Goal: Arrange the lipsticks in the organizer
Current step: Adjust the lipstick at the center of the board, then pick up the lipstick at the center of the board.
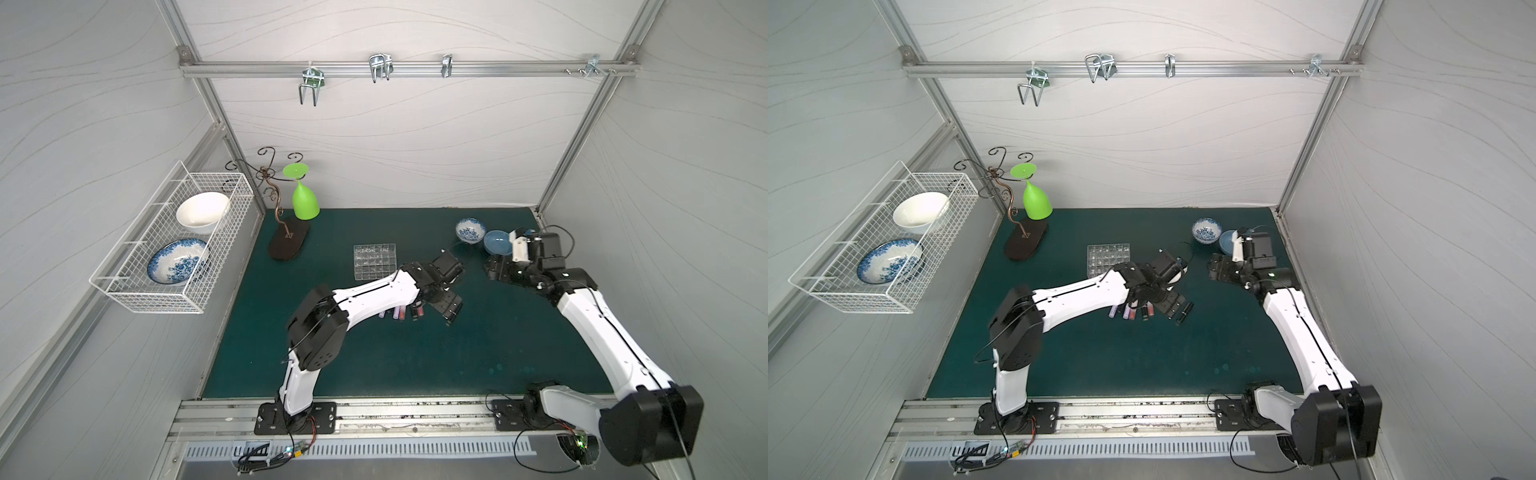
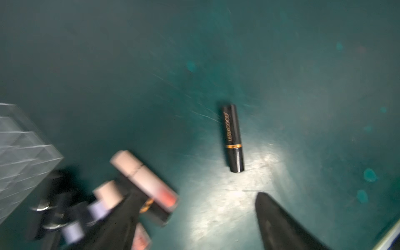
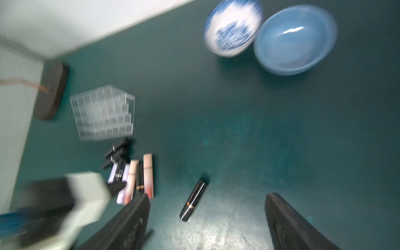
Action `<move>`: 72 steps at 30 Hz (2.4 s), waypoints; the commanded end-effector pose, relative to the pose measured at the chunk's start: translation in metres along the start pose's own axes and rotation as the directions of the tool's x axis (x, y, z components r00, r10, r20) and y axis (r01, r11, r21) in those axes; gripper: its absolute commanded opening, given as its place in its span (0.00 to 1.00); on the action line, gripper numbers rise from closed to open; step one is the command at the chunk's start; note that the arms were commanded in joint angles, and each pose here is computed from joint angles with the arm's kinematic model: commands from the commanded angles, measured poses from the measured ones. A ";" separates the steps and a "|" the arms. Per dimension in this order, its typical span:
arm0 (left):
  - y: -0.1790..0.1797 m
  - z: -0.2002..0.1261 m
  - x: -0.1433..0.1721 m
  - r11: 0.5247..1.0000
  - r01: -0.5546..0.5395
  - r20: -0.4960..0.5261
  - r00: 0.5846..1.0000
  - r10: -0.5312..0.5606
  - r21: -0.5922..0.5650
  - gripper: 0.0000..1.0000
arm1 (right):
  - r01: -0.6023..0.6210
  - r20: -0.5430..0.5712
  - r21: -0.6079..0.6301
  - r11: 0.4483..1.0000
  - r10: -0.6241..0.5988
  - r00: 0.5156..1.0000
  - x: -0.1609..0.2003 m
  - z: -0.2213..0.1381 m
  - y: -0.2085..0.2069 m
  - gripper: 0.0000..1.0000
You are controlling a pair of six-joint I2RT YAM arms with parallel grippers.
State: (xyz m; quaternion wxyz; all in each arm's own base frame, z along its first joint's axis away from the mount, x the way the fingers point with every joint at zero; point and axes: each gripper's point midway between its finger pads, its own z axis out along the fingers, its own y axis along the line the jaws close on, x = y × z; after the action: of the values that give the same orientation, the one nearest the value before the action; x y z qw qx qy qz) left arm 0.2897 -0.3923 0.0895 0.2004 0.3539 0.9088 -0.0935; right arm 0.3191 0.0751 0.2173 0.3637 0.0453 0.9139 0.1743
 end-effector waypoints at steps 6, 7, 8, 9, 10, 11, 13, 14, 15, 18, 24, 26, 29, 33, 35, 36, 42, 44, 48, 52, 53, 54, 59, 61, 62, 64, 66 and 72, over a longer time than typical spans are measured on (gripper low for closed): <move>-0.027 0.012 -0.005 0.996 0.021 -0.014 1.000 -0.020 0.092 0.94 | -0.164 0.112 -0.065 0.984 0.171 0.979 -0.012 -0.036 -0.030 0.84; -0.030 0.017 -0.006 0.994 0.027 -0.005 1.000 -0.027 0.107 0.93 | -0.182 0.109 -0.075 0.980 0.190 0.976 -0.012 -0.035 -0.032 0.83; -0.034 0.020 -0.008 0.992 0.029 0.004 1.000 -0.030 0.122 0.92 | -0.191 0.108 -0.085 0.978 0.199 0.974 -0.012 -0.035 -0.034 0.83; -0.036 0.022 -0.009 0.991 0.031 0.011 0.999 -0.033 0.130 0.92 | -0.200 0.103 -0.089 0.976 0.209 0.973 -0.011 -0.034 -0.035 0.83; -0.040 0.023 -0.012 0.990 0.031 0.022 0.999 -0.035 0.137 0.91 | -0.204 0.102 -0.094 0.974 0.214 0.972 -0.011 -0.033 -0.036 0.83; -0.044 0.024 -0.015 0.988 0.029 0.033 0.999 -0.035 0.151 0.91 | -0.206 0.102 -0.096 0.974 0.216 0.971 -0.011 -0.033 -0.037 0.82; -0.053 0.025 -0.020 0.983 0.032 0.049 0.998 -0.042 0.182 0.91 | -0.208 0.109 -0.094 0.974 0.218 0.970 -0.011 -0.034 -0.038 0.82; -0.058 0.027 -0.023 0.979 0.034 0.053 0.998 -0.046 0.199 0.91 | -0.210 0.115 -0.089 0.974 0.220 0.969 -0.012 -0.035 -0.039 0.82; -0.061 0.029 -0.025 0.978 0.035 0.056 0.997 -0.048 0.206 0.91 | -0.214 0.122 -0.085 0.973 0.223 0.967 -0.013 -0.037 -0.040 0.82; -0.070 0.041 -0.026 0.980 0.032 0.047 0.998 -0.042 0.195 0.91 | -0.227 0.151 -0.073 0.971 0.236 0.960 -0.014 -0.044 -0.046 0.81; -0.079 0.059 -0.029 0.986 0.040 0.050 0.998 -0.049 0.160 0.89 | -0.255 0.182 -0.076 0.964 0.265 0.947 -0.015 -0.051 -0.053 0.80; -0.079 0.065 -0.030 0.987 0.051 0.054 0.997 -0.060 0.153 0.86 | -0.261 0.184 -0.079 0.962 0.271 0.945 -0.015 -0.051 -0.054 0.79; -0.080 0.073 -0.029 0.986 0.059 0.048 0.997 -0.067 0.154 0.82 | -0.266 0.190 -0.081 0.961 0.277 0.942 -0.016 -0.052 -0.056 0.79; -0.080 0.083 -0.024 0.987 0.060 0.032 0.997 -0.066 0.150 0.76 | -0.267 0.190 -0.084 0.960 0.279 0.941 -0.016 -0.052 -0.056 0.79; -0.080 0.087 -0.021 0.987 0.058 0.024 0.998 -0.063 0.150 0.72 | -0.268 0.186 -0.088 0.959 0.280 0.942 -0.015 -0.051 -0.056 0.79; -0.081 0.089 -0.021 0.987 0.058 0.024 0.998 -0.062 0.151 0.71 | -0.267 0.186 -0.088 0.960 0.279 0.942 -0.015 -0.052 -0.056 0.79; -0.084 0.099 -0.017 0.984 0.060 0.013 0.998 -0.063 0.166 0.56 | -0.269 0.187 -0.089 0.959 0.281 0.941 -0.016 -0.052 -0.056 0.78; -0.084 0.101 -0.014 0.984 0.064 0.003 0.998 -0.066 0.166 0.51 | -0.268 0.186 -0.092 0.959 0.281 0.942 -0.016 -0.052 -0.055 0.78; -0.080 0.104 -0.004 0.986 0.074 -0.021 0.997 -0.072 0.149 0.46 | -0.269 0.182 -0.096 0.958 0.282 0.942 -0.016 -0.051 -0.054 0.78; -0.073 0.106 0.009 0.989 0.092 -0.057 0.995 -0.086 0.117 0.48 | -0.269 0.172 -0.107 0.957 0.284 0.943 -0.015 -0.050 -0.053 0.78; -0.072 0.105 0.011 0.989 0.098 -0.063 0.994 -0.092 0.111 0.49 | -0.272 0.166 -0.112 0.956 0.288 0.943 -0.014 -0.049 -0.052 0.78; -0.071 0.105 0.013 0.988 0.106 -0.070 0.993 -0.099 0.108 0.53 | -0.273 0.160 -0.120 0.954 0.290 0.944 -0.014 -0.048 -0.051 0.78; -0.060 0.097 0.028 0.991 0.122 -0.091 0.989 -0.116 0.063 0.76 | -0.276 0.120 -0.152 0.949 0.295 0.948 -0.009 -0.041 -0.047 0.79; -0.055 0.093 0.035 0.993 0.116 -0.099 0.989 -0.111 0.038 0.74 | -0.276 0.112 -0.161 0.948 0.296 0.949 -0.008 -0.040 -0.046 0.81; -0.052 0.091 0.038 0.993 0.113 -0.105 0.988 -0.109 0.027 0.71 | -0.277 0.104 -0.166 0.946 0.296 0.949 -0.007 -0.038 -0.046 0.81; -0.050 0.089 0.042 0.993 0.112 -0.110 0.988 -0.109 0.023 0.64 | -0.279 0.092 -0.178 0.944 0.298 0.950 -0.007 -0.035 -0.044 0.82; -0.051 0.090 0.044 0.993 0.116 -0.111 0.987 -0.112 0.028 0.57 | -0.279 0.081 -0.184 0.942 0.297 0.951 -0.006 -0.034 -0.043 0.83; -0.054 0.092 0.044 0.992 0.119 -0.118 0.987 -0.113 0.044 0.34 | -0.265 0.085 -0.189 0.945 0.285 0.955 -0.007 -0.038 -0.038 0.81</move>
State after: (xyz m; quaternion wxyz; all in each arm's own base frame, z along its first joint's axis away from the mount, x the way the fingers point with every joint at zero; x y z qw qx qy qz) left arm 0.2721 -0.4607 0.0188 0.1950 0.3049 0.9205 -0.1472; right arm 0.2998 0.0225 0.2257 0.3799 0.1628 0.8626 0.2917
